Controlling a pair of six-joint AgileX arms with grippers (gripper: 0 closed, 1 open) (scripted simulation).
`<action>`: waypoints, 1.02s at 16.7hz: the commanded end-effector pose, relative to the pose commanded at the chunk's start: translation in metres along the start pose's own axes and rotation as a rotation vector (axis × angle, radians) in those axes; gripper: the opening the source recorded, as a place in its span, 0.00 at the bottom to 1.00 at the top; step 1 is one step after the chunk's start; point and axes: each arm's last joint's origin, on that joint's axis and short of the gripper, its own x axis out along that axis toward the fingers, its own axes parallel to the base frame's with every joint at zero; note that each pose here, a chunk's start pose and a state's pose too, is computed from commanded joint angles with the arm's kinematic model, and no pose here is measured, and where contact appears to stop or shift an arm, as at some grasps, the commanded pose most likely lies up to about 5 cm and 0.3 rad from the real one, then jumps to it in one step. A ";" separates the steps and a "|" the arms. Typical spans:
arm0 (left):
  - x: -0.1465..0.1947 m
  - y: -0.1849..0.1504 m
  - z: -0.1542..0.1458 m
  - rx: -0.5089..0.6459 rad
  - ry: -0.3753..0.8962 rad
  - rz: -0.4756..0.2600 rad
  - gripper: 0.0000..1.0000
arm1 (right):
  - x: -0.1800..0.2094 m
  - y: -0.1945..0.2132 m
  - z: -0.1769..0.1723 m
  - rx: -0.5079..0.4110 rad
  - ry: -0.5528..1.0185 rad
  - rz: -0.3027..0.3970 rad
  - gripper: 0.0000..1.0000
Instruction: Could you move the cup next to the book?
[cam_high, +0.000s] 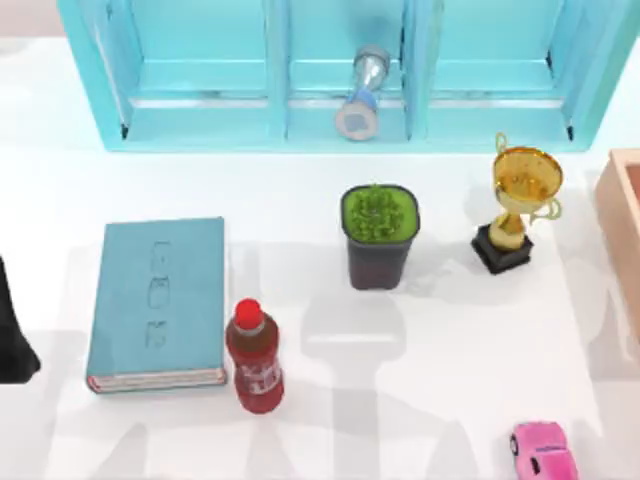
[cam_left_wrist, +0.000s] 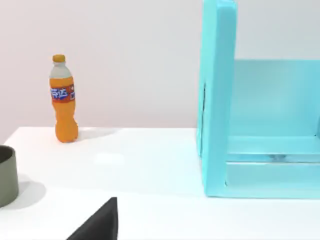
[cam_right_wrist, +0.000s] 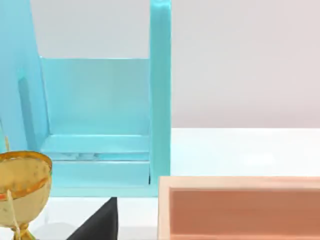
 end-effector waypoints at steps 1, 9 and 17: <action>0.000 0.000 0.000 0.000 0.000 0.000 1.00 | 0.000 0.000 0.000 0.000 0.000 0.000 1.00; 0.010 0.003 0.025 0.182 0.243 0.022 1.00 | 0.000 0.000 0.000 0.000 0.000 0.000 1.00; 0.089 0.013 0.073 0.649 0.928 -0.157 1.00 | 0.000 0.000 0.000 0.000 0.000 0.000 1.00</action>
